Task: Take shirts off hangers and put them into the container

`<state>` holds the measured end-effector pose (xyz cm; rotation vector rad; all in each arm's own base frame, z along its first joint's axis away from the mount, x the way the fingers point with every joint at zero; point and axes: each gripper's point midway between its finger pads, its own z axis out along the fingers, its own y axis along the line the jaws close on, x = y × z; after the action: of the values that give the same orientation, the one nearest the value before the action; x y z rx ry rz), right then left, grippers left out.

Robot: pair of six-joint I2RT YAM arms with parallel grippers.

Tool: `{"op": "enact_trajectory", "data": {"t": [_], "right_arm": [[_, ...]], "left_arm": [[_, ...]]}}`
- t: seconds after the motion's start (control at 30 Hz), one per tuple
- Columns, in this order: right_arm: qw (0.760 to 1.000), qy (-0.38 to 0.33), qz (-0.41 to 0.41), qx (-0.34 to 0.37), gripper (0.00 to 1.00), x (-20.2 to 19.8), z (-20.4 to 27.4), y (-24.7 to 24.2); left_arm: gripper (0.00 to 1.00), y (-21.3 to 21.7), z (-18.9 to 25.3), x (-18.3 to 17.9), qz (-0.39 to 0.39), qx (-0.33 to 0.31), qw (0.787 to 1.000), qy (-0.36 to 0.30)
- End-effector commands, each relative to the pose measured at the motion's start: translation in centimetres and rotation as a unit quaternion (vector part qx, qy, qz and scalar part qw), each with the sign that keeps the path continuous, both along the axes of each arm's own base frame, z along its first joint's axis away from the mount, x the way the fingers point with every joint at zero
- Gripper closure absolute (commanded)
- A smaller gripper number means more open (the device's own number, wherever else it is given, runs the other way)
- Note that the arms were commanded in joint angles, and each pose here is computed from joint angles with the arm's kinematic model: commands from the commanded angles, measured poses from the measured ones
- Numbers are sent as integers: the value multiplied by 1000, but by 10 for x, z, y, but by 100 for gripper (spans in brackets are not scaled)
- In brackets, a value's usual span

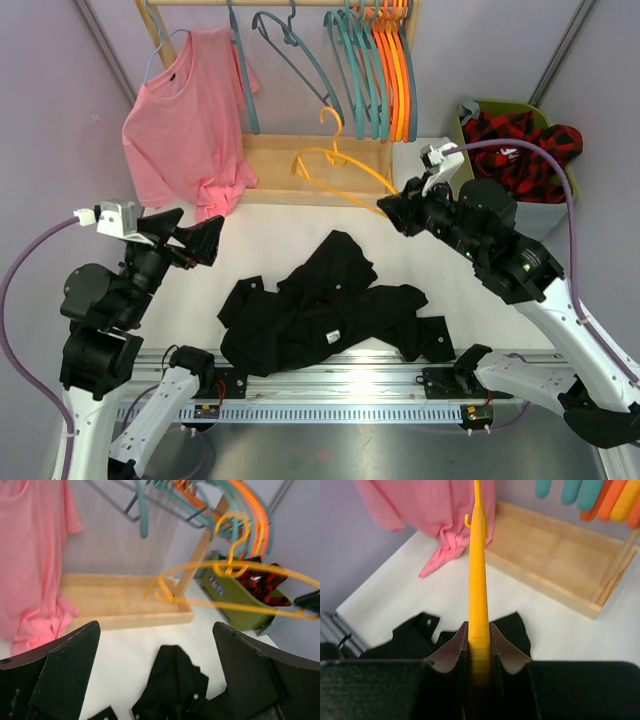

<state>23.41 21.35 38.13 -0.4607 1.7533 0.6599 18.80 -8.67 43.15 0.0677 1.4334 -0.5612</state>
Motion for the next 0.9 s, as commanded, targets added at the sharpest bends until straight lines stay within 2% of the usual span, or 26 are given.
{"op": "enact_trajectory", "data": {"t": [0.0, 0.17, 0.27, 0.43, 0.6, 0.63, 0.7, 0.73, 0.8, 0.83, 0.87], "right_arm": [[990, -86, -78, 75, 100, 42, 68, 1], [984, -117, -70, 113, 100, 72, 99, 31], [978, -135, -94, 127, 100, 103, 108, 46], [964, -182, -86, 173, 100, 125, 148, 68], [967, -184, -71, 164, 100, 156, 150, 102], [964, -195, -70, 168, 100, 156, 163, 104], [966, -191, -78, 158, 100, 172, 153, 117], [963, -199, -81, 163, 100, 173, 167, 117], [968, -184, -100, 138, 100, 193, 149, 130], [966, -190, -106, 140, 100, 192, 165, 129], [970, -176, -115, 122, 100, 208, 146, 139]], "left_arm": [[1, 14, -33, 2, 43, -8, 998, 47], [1, 16, -50, -5, 42, -14, 997, 58], [1, 16, -56, -5, 42, -16, 997, 65], [1, 11, -67, -4, 32, -18, 997, 75], [1, 8, -80, -4, 25, -21, 995, 90], [1, 8, -81, -3, 26, -20, 995, 91], [1, 8, -85, -4, 25, -22, 995, 94], [1, 8, -86, -4, 24, -21, 995, 94], [1, 8, -86, -6, 24, -24, 995, 91], [1, 9, -85, -7, 25, -24, 995, 90], [1, 9, -84, -7, 24, -22, 995, 89]]}}
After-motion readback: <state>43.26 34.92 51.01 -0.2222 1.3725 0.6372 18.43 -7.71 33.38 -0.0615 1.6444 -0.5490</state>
